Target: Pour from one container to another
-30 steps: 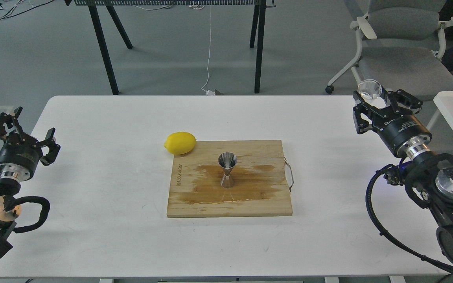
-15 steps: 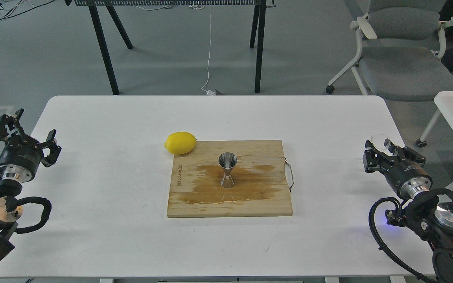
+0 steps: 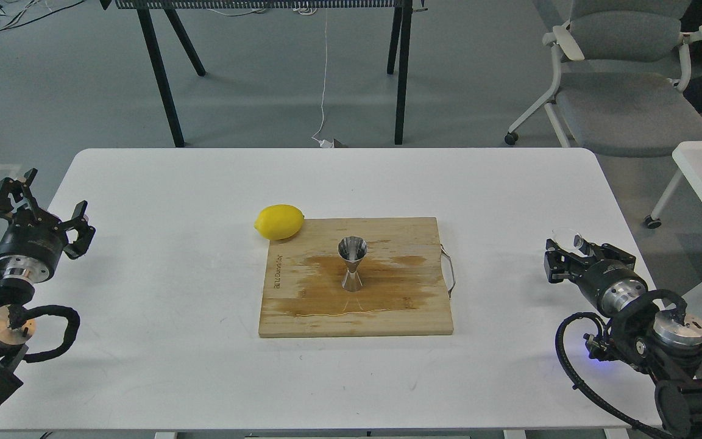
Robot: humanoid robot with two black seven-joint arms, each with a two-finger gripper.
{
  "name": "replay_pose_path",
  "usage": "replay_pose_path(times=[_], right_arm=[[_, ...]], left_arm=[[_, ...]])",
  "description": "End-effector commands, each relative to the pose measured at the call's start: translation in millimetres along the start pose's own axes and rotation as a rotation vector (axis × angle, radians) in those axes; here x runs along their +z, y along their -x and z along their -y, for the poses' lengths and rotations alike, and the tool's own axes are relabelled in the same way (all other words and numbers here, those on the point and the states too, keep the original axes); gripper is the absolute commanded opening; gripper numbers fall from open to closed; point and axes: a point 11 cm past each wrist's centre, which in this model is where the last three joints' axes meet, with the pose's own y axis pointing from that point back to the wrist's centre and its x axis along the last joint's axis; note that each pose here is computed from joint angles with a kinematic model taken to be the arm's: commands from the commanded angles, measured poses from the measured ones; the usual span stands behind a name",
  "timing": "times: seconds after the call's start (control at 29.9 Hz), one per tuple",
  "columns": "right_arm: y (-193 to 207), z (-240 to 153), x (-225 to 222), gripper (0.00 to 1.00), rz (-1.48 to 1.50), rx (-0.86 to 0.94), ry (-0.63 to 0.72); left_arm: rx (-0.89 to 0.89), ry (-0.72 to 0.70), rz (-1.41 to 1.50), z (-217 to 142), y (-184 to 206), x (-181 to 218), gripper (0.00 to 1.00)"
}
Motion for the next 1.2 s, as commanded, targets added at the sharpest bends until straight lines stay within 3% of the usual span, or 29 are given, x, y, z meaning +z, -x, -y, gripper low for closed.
replay_pose_path(times=[0.0, 0.43, 0.84, 1.17], right_arm=[[0, 2, 6, 0.25, -0.003, 0.000, 0.019], [-3, 6, 14, 0.43, -0.027, 0.013, 0.050], [-9, 7, 17, 0.46, -0.025, 0.022, 0.054], [-9, 7, 18, 0.58, -0.026, 0.021, 0.055]], left_arm=[[0.001, 0.001, 0.000, 0, 0, 0, 0.95], [0.001, 0.001, 0.000, 0, 0, 0, 0.94], [0.001, 0.001, 0.002, 0, -1, 1, 0.94], [0.001, 0.001, 0.003, 0, -1, 2, 0.94]])
